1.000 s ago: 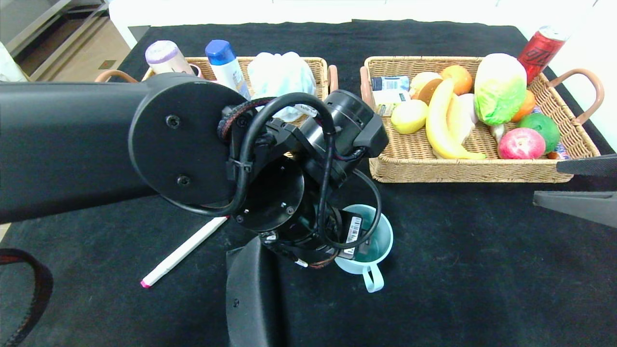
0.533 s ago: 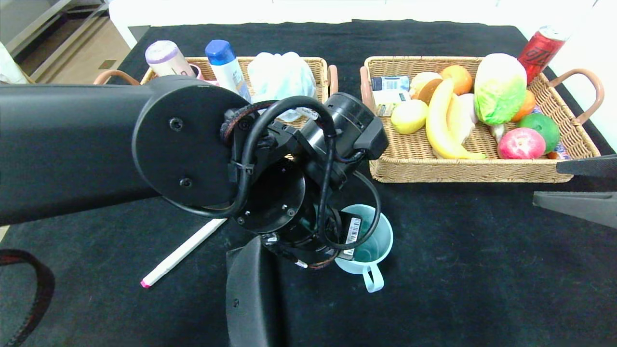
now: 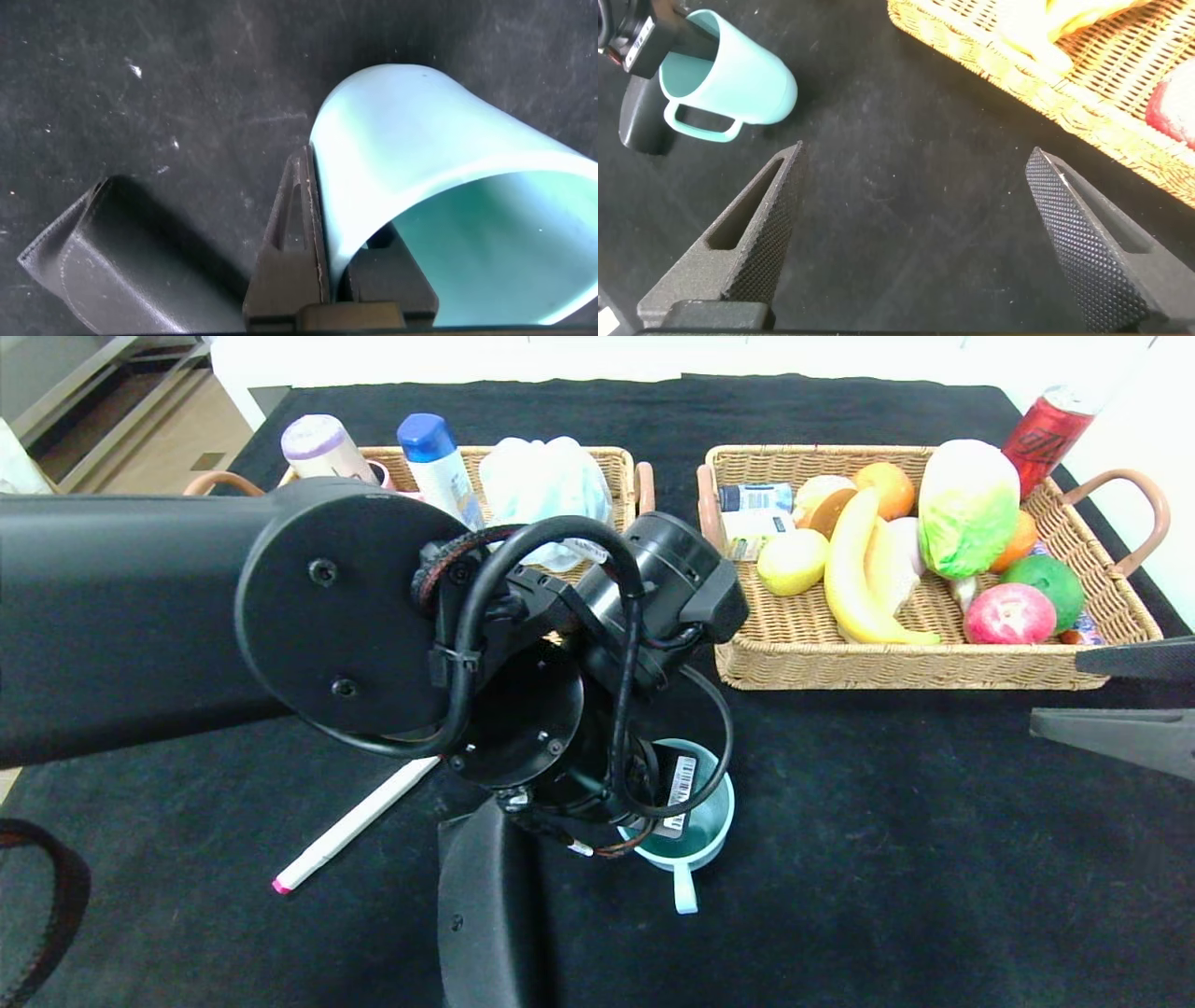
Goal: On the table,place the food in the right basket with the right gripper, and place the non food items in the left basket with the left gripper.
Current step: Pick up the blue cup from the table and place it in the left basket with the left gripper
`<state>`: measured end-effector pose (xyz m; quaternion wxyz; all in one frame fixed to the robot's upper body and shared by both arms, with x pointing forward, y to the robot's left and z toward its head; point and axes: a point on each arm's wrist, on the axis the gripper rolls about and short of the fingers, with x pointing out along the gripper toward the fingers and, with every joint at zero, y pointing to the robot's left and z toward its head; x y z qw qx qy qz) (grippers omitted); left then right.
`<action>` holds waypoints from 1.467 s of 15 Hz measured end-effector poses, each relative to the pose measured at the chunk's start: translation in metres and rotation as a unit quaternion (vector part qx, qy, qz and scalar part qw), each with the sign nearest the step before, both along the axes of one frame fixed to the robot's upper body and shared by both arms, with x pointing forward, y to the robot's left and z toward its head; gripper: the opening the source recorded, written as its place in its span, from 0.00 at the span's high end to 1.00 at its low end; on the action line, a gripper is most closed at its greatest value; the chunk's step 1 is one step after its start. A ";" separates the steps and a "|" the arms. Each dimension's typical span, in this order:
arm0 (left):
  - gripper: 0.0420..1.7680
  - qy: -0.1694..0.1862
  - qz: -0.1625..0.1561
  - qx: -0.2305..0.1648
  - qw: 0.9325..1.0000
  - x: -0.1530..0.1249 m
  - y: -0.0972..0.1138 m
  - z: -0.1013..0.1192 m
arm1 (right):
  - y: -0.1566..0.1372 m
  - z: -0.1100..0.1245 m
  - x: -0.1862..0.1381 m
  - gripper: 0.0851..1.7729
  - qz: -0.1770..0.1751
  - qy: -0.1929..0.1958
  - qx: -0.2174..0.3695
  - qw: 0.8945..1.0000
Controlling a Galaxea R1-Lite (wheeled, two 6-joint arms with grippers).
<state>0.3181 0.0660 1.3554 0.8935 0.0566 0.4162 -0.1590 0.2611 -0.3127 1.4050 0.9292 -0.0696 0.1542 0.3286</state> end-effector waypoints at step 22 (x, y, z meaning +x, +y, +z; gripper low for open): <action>0.92 -0.041 0.021 -0.067 0.997 -0.020 0.041 0.049 | 0.000 -0.002 0.003 0.04 -0.001 0.005 -0.001 1.000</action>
